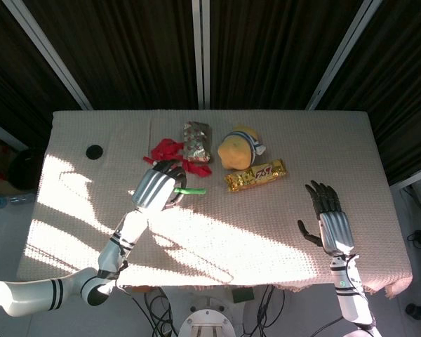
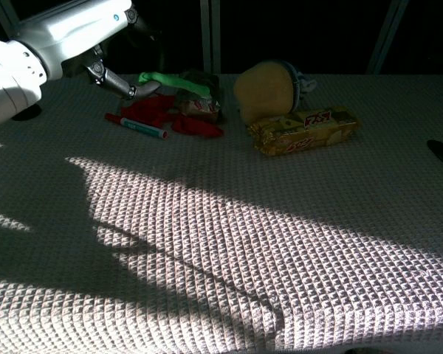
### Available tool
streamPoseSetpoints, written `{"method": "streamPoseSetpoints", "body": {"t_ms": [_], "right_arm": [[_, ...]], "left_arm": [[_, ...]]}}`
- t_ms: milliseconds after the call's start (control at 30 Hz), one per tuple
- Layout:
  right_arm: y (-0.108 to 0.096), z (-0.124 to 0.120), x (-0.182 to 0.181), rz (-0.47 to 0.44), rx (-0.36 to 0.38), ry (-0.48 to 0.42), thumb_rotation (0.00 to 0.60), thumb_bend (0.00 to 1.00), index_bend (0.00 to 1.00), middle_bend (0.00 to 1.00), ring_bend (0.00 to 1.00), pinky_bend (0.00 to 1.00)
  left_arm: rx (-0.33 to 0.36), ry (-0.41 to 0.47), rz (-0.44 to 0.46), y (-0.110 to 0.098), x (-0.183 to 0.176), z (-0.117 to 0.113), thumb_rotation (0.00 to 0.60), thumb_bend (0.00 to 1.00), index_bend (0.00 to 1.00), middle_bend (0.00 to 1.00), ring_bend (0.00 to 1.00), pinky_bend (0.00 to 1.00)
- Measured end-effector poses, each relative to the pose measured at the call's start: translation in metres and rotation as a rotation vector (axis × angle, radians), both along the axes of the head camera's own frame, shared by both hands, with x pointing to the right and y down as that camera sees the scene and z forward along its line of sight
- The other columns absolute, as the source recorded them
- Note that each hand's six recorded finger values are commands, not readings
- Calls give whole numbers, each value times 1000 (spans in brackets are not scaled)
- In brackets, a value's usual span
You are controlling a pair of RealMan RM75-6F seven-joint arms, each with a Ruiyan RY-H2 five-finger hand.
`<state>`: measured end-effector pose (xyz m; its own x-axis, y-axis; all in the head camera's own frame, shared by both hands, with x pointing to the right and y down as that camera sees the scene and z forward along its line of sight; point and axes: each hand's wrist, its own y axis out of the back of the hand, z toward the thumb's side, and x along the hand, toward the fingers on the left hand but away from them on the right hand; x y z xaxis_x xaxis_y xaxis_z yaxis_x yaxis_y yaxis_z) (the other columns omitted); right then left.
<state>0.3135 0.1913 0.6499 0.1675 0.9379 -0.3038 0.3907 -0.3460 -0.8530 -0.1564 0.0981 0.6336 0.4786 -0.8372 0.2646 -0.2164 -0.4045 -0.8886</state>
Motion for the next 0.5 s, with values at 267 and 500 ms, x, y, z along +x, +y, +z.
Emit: {"method": "streamPoseSetpoints", "body": {"t_ms": [267, 500], "right_arm": [[-17, 36, -62, -1, -136, -375, 600, 351, 0, 0, 0, 0], [-34, 71, -127, 16, -239, -667, 600, 361, 32, 32, 0, 0]], "left_arm": [[69, -52, 50, -3, 10, -15, 600, 372, 583, 384, 207, 257], [107, -143, 79, -3, 10, -18, 600, 372, 586, 384, 207, 254]]}}
